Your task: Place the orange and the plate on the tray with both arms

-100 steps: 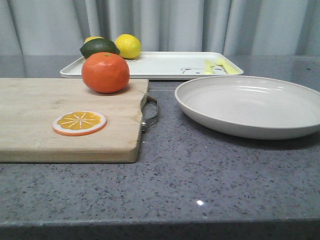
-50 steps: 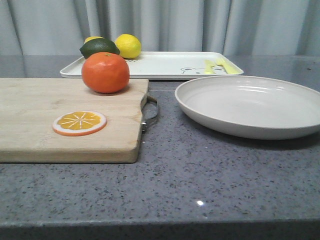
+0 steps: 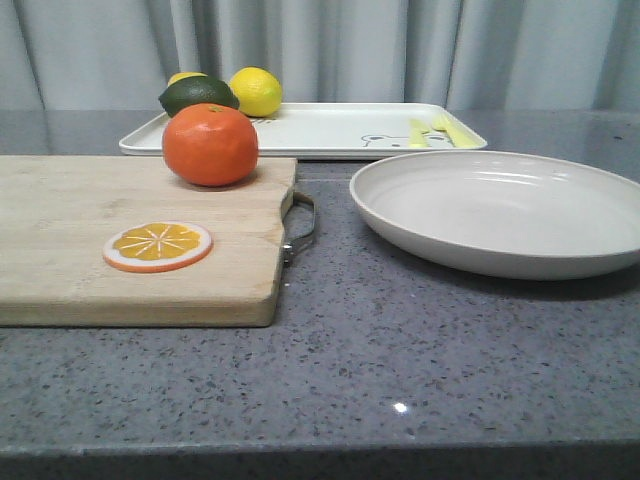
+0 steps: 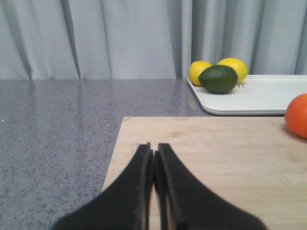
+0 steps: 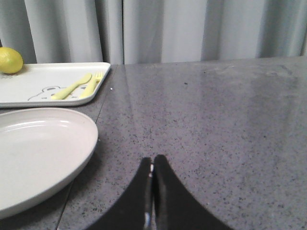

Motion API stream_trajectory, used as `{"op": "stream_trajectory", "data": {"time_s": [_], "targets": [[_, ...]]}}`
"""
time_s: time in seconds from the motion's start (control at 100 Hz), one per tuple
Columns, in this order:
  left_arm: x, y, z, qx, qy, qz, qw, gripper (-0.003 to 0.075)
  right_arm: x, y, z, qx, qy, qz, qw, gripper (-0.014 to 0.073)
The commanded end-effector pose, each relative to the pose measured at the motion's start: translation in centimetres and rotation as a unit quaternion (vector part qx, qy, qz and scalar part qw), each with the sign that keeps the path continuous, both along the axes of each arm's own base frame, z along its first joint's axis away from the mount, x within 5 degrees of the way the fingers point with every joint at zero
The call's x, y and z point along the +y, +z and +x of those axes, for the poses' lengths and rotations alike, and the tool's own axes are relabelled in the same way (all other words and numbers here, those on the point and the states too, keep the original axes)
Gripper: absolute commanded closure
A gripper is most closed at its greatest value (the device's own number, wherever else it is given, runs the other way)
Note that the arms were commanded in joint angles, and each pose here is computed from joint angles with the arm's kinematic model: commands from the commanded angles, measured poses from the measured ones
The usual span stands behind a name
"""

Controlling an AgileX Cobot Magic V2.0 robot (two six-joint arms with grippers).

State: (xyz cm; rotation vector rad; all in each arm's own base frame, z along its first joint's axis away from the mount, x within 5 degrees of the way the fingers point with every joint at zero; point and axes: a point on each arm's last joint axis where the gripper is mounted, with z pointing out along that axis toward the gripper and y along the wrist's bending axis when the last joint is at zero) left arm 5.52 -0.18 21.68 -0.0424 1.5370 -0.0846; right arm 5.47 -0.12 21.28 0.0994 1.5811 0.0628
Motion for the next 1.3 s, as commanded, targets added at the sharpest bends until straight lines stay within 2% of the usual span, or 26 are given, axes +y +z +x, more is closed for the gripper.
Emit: {"op": "stream_trajectory", "data": {"time_s": [0.0,0.3,0.54,0.95,1.29], "targets": [[0.1,2.9,0.1,-0.05,0.006,-0.002,0.999,0.0739,0.0,2.6,0.1,-0.038,-0.001,-0.007,0.999,0.0653],[0.1,6.0,2.1,-0.023,0.007,-0.002,1.0,0.0739,-0.1,5.1,1.8,-0.009,-0.001,-0.004,1.0,0.0653],[0.2,7.8,4.1,-0.037,0.014,-0.006,0.999,0.0739,-0.1,7.2,3.6,0.006,-0.001,-0.004,1.0,0.0653],[0.1,9.7,8.3,0.012,0.014,-0.004,1.0,0.0739,-0.2,9.1,8.0,0.067,0.0,-0.005,0.998,0.0653],[0.1,10.5,12.1,0.051,0.014,-0.003,0.999,0.0736,-0.2,9.1,9.9,0.08,0.0,-0.004,0.997,0.0653]]}}
